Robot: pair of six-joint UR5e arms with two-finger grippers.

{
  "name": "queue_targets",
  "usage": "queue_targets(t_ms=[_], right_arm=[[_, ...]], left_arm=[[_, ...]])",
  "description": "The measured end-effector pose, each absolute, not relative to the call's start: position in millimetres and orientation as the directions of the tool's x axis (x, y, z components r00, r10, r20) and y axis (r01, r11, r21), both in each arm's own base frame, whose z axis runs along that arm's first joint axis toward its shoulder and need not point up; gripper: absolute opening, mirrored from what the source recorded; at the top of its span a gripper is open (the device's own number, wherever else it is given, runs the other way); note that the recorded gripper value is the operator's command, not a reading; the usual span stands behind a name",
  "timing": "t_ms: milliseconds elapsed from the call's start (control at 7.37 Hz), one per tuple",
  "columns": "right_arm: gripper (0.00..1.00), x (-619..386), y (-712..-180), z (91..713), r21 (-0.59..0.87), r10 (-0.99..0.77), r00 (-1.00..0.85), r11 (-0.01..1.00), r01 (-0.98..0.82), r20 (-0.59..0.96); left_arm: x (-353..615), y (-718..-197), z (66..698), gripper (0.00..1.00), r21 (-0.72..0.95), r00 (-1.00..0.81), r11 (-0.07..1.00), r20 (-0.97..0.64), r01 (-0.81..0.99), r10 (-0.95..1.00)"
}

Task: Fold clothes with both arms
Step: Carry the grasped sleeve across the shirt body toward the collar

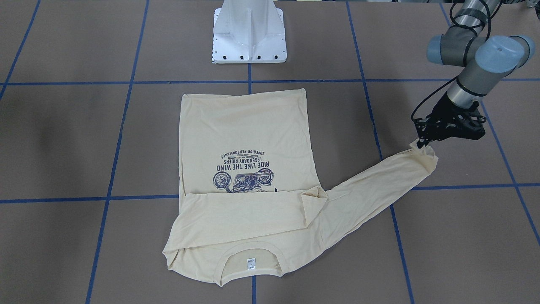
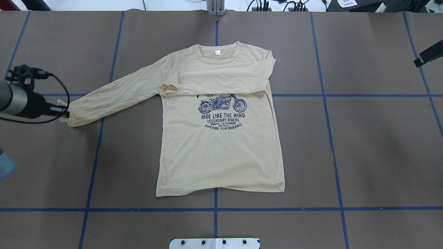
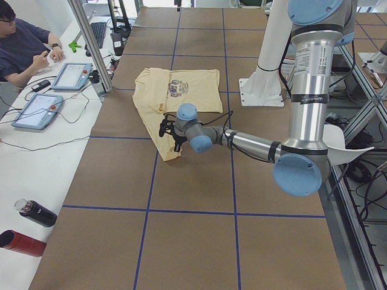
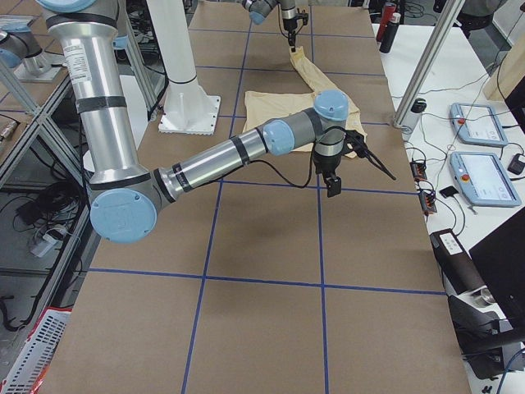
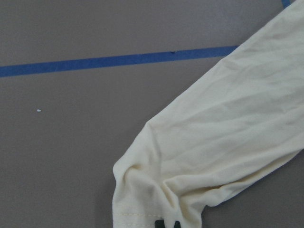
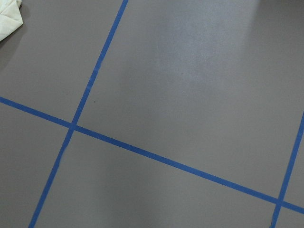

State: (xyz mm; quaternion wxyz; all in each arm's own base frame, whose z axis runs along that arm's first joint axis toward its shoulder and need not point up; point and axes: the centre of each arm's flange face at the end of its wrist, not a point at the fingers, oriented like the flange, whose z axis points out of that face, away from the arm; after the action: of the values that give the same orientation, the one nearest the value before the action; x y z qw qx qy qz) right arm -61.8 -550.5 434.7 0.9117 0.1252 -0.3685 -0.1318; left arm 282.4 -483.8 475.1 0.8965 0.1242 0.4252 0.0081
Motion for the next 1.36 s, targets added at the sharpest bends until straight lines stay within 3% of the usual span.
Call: queue_targets(t_ms=[543, 1085, 1357], right_arm=[[0.99, -62, -550, 435, 0.324, -0.331, 0.695, 0.935, 0.147, 0.639], [0.99, -62, -551, 435, 0.325, -0.332, 0.696, 0.934, 0.148, 0.637], [0.99, -62, -551, 434, 0.326, -0.332, 0.695, 0.934, 0.147, 0.637]], left_arm=[[349, -558, 260, 0.00, 0.165, 0.677, 0.983, -0.733, 0.080, 0.068], [424, -640, 110, 0.00, 0.096, 0.687, 0.989, -0.726, 0.108, -0.005], [477, -655, 59, 0.00, 0.018, 0.692, 0.992, -0.718, 0.128, -0.076]])
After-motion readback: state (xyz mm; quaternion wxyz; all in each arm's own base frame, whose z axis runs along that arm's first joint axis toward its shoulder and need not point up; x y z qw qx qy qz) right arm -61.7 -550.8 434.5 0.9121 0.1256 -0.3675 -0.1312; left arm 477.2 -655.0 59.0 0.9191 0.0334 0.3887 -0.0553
